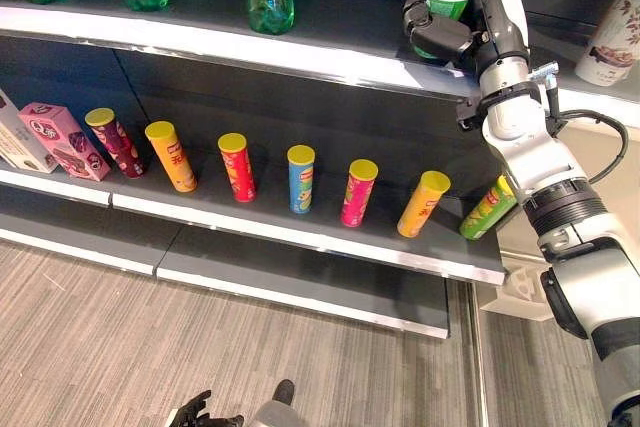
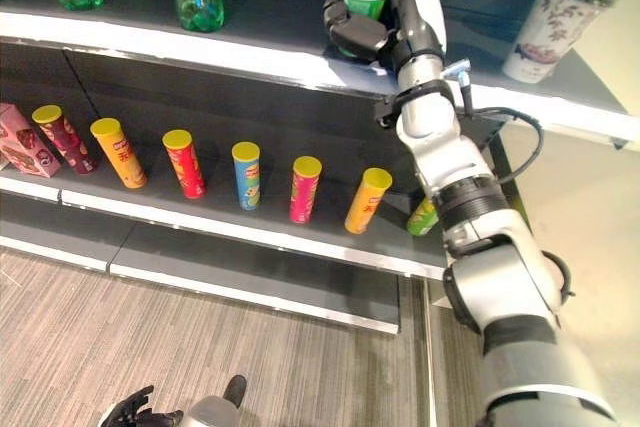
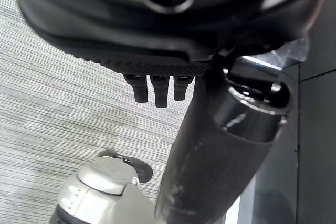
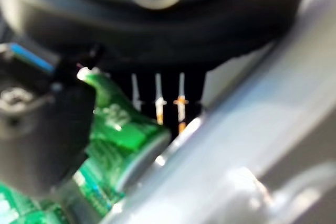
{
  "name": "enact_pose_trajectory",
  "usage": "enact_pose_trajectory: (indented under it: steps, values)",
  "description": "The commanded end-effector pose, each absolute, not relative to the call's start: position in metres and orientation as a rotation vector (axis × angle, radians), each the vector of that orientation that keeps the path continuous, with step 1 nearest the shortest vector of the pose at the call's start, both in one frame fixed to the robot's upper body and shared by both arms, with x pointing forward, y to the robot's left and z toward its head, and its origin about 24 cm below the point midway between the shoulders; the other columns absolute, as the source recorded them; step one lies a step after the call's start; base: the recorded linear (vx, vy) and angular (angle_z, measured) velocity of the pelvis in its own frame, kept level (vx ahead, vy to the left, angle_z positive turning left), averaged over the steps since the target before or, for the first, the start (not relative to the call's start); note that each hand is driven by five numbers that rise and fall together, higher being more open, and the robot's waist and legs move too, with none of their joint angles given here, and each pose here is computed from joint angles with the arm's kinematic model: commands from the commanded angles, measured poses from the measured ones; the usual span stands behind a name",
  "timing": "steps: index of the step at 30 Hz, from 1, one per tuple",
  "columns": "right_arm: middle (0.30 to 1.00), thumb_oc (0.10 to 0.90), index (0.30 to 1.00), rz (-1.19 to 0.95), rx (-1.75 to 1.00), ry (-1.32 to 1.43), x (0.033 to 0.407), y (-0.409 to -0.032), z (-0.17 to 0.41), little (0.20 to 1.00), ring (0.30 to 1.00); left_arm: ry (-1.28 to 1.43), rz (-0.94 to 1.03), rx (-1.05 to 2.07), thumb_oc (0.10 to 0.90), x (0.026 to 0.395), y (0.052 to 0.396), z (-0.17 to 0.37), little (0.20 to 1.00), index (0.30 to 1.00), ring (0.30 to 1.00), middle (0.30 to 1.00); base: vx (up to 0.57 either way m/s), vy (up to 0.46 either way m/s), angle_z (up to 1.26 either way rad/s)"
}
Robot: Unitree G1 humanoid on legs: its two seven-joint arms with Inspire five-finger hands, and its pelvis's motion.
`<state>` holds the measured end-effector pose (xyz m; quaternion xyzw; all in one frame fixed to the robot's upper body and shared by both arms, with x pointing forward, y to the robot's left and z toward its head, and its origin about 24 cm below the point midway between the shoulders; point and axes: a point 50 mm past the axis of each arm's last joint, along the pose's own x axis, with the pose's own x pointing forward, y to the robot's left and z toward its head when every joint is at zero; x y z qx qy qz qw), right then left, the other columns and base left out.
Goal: Put the goods on the table back onto the shelves and tidy them up.
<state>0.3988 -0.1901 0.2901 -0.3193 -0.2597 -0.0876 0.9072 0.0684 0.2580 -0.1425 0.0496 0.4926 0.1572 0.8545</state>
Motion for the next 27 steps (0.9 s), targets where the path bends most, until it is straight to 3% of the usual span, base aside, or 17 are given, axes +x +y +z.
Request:
enact_pose_trajectory:
  steps: [1, 9, 11, 27]
  values:
    - [0.300, 0.400, 0.300, -0.279, -0.735, -0.656, 0.3945, -0.1923, 0.3409, 0.300, 0.300, 0.927, 0.305, 0.170, 0.800, 0.0909, 0.2696, -0.1300, 0.900, 0.900, 0.900, 0.900, 0.01, -0.001, 0.03]
    - [0.300, 0.400, 0.300, -0.319, -0.737, -0.633, 0.3956, -0.2005, 0.3400, 0.300, 0.300, 0.930, 0.306, 0.178, 0.800, 0.0902, 0.2690, -0.1305, 0.900, 0.900, 0.900, 0.900, 0.00, 0.000, 0.01]
    - [0.900, 0.800, 0.900, -0.318, -0.737, -0.634, 0.3957, -0.1998, 0.3398, 0.900, 0.900, 0.931, 0.309, 0.180, 0.800, 0.0902, 0.2702, -0.1302, 0.900, 0.900, 0.900, 0.900, 0.00, 0.000, 0.00]
    - [0.900, 0.800, 0.900, -0.301, -0.701, -0.631, 0.3974, -0.1936, 0.3360, 0.900, 0.900, 0.939, 0.307, 0.191, 0.800, 0.0935, 0.2712, -0.1305, 0.900, 0.900, 0.900, 0.900, 0.00, 0.000, 0.00]
